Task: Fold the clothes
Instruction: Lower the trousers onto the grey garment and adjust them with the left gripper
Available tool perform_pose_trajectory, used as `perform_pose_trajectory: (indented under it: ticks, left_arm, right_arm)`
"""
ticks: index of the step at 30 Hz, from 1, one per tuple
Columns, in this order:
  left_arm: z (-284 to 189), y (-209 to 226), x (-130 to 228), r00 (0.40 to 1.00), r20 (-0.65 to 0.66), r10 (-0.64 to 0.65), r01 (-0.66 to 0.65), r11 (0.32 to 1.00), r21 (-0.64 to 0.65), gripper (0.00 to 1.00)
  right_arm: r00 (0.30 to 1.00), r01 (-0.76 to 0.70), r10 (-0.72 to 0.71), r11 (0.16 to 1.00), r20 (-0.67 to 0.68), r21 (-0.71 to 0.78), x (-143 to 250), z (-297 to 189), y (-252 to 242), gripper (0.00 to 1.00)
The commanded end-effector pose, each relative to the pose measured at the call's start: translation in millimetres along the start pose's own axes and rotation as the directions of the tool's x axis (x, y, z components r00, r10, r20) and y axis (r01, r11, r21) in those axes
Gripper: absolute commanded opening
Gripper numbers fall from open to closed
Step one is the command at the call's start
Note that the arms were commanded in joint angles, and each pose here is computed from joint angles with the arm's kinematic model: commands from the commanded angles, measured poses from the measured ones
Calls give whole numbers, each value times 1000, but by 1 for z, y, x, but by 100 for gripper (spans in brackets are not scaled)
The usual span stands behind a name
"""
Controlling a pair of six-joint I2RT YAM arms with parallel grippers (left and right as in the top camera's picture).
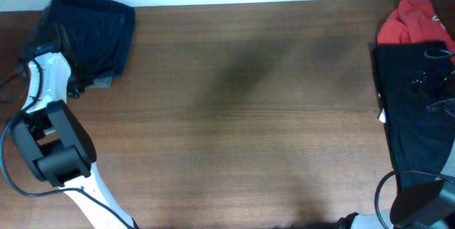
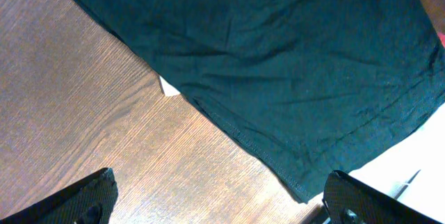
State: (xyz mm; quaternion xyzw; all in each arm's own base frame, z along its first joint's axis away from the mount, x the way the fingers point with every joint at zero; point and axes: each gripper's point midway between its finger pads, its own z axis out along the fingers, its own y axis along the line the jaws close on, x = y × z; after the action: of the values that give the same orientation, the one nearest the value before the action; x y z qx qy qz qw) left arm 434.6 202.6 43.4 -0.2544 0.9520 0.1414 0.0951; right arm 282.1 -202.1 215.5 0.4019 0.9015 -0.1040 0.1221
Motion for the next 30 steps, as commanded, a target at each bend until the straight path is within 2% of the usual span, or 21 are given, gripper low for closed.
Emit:
perform_pose_trajectory:
  ticks: [1,6,9,14,18,21,26,27,28,30]
  left_arm:
    - [14,-27,18,997,-74,-7,18,990,139,1]
    - [46,-57,38,985,-170,-5,46,970,239,1]
    - [62,-61,38,985,-170,-6,47,970,240,1]
    - [59,-80,22,995,-99,-2,32,956,293,1]
    - [44,-124,12,999,-45,21,2,889,457,1]
    - [41,-134,15,998,-42,41,-17,884,467,1]
    - [25,-128,21,996,-75,51,-11,888,460,9]
    - [13,-124,17,997,-64,47,-12,887,462,19]
    - [-3,-120,13,998,-45,40,-15,886,464,47]
    - [-26,-113,8,999,-16,32,-21,886,463,81]
  right_arm:
    - [1000,-4,4,1000,0,7,1,0,-2,98]
    - [1000,-4,4,1000,0,7,1,0,-2,98]
    - [1000,-4,4,1000,0,7,1,0,-2,98]
    - [1000,-4,4,1000,0,7,1,0,-2,98]
    - [1000,-4,4,1000,0,7,1,0,-2,98]
    - [1000,-4,4,1000,0,7,1,0,-2,98]
    - [1000,-4,4,1000,0,7,1,0,-2,98]
    - [1000,-4,4,1000,0,7,1,0,-2,98]
    - [1000,-4,4,1000,0,7,1,0,-2,98]
    - [1000,-4,4,1000,0,7,1,0,-2,98]
